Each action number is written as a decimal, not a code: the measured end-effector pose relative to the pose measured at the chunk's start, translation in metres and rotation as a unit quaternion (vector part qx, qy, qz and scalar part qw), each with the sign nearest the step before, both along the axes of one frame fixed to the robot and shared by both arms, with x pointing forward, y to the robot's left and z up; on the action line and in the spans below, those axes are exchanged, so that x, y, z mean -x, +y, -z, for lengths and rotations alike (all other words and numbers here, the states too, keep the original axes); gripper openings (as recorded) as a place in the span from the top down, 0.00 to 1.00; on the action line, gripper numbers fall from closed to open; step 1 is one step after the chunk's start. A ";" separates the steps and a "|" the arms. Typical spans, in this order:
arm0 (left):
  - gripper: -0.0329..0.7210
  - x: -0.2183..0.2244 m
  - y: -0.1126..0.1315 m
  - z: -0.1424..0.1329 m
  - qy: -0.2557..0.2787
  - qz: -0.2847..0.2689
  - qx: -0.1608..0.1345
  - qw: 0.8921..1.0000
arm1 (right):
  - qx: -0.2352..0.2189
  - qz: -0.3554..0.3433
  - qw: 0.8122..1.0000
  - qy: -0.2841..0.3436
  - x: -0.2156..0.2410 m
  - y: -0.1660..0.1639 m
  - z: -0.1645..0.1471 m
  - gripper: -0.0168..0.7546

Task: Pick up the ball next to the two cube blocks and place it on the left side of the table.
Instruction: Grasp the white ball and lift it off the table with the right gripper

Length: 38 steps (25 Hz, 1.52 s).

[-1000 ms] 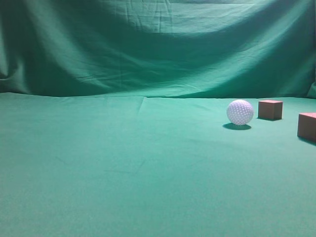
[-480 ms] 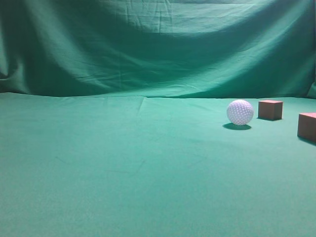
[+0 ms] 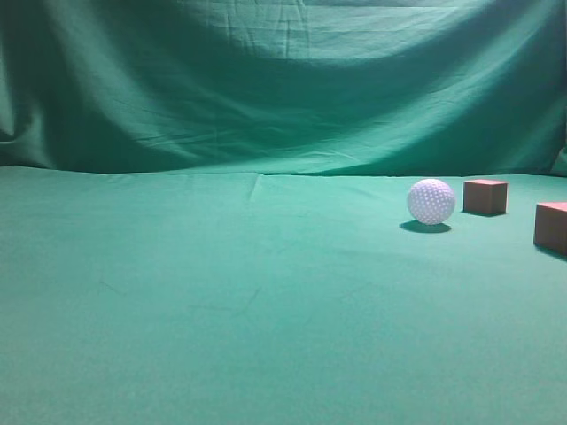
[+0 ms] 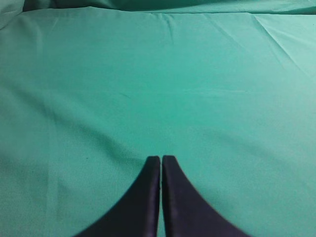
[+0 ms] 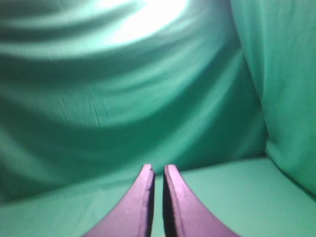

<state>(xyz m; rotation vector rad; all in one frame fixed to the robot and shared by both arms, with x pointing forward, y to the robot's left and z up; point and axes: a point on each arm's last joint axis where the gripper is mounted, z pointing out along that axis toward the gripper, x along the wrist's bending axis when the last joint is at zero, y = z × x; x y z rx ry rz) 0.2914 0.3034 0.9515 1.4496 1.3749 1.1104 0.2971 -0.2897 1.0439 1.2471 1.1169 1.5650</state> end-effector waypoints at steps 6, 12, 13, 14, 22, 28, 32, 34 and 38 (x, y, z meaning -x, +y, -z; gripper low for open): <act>0.96 0.000 0.000 0.000 0.000 0.000 0.000 1.000 | 0.058 -0.035 0.979 0.190 -0.051 0.013 -0.029 0.89; 0.96 0.000 0.000 0.000 0.000 0.000 0.000 1.000 | 0.158 -0.109 0.909 0.369 -0.110 0.028 -0.034 0.89; 0.96 0.000 0.000 0.000 0.000 0.000 0.000 1.000 | 0.171 -0.129 0.894 0.394 -0.121 0.032 -0.034 0.89; 0.96 0.000 0.000 0.000 0.000 0.000 0.000 1.000 | 0.178 -0.148 0.879 0.418 -0.130 0.036 -0.033 0.89; 0.96 0.000 0.000 0.000 0.000 0.000 0.000 1.000 | 0.286 -0.242 0.793 0.480 -0.196 0.098 0.005 0.98; 0.96 0.000 0.000 0.000 0.000 0.000 0.000 1.000 | 0.291 -0.253 0.773 0.503 -0.236 0.128 0.039 0.84; 0.96 0.000 0.000 0.000 0.000 0.000 0.000 1.000 | 0.270 -0.256 0.769 0.520 -0.255 0.138 0.056 0.51; 0.96 0.000 0.000 0.000 0.000 0.000 0.000 1.000 | 0.266 -0.255 0.768 0.524 -0.263 0.142 0.065 0.34; 0.96 0.000 0.000 0.000 0.000 0.000 0.000 1.000 | 0.264 -0.247 0.772 0.523 -0.275 0.146 0.085 0.24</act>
